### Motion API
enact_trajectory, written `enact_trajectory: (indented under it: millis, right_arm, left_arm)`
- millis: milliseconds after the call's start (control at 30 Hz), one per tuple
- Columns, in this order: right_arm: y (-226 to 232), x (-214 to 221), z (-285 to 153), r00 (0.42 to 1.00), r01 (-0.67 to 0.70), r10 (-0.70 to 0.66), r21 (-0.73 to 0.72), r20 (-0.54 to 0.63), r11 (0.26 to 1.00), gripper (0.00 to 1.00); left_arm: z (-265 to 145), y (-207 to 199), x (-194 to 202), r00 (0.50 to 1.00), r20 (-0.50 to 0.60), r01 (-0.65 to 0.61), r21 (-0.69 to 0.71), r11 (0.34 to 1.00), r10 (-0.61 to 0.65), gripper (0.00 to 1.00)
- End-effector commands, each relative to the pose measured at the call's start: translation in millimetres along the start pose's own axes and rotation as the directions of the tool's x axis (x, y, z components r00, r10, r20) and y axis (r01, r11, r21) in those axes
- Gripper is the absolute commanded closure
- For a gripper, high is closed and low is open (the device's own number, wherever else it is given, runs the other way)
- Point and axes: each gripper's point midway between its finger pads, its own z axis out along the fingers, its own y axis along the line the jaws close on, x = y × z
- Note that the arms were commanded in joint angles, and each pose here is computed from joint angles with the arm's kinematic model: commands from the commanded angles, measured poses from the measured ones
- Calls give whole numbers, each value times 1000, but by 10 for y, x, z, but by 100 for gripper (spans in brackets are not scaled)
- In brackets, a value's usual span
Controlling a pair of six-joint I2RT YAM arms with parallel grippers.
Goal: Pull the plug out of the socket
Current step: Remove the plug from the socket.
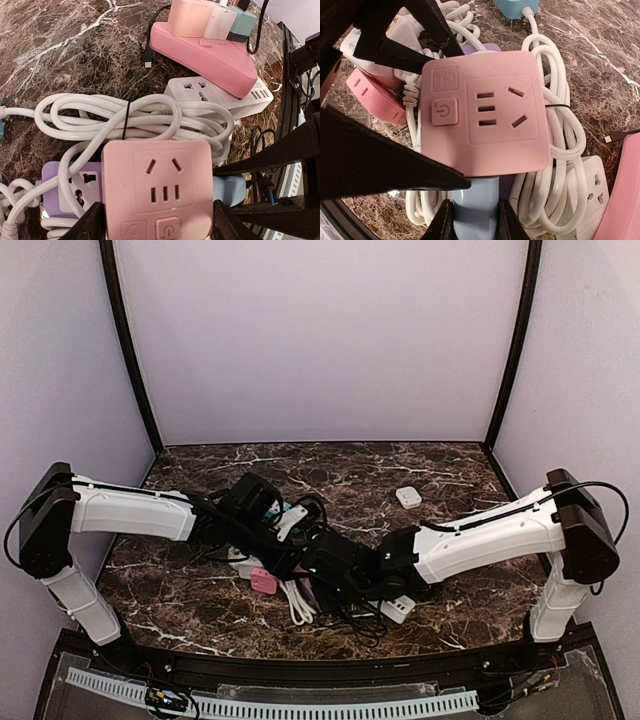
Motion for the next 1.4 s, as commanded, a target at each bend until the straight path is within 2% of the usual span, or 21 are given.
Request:
enact_trajectory:
  millis: [0, 233, 433, 1100, 1367]
  right_arm:
    - [-128, -149, -77, 994, -93, 94, -27, 47, 995, 100]
    - [-195, -186, -90, 984, -169, 176, -124, 42, 978, 100]
    - [-207, -185, -92, 984, -165, 172, -125, 43, 978, 100]
    - [-41, -158, -102, 998, -36, 35, 13, 52, 999, 100]
    - [-33, -188, -145, 998, -32, 30, 42, 56, 999, 100]
  left_arm:
    - [141, 163, 388, 990, -136, 35, -69, 997, -44, 59]
    - [150, 176, 405, 989, -142, 31, -75, 997, -41, 59]
    - [154, 170, 405, 989, -143, 29, -72, 997, -39, 60]
    - [185, 163, 434, 985, -167, 35, -64, 997, -45, 61]
    - [190, 170, 441, 984, -175, 36, -66, 997, -47, 62]
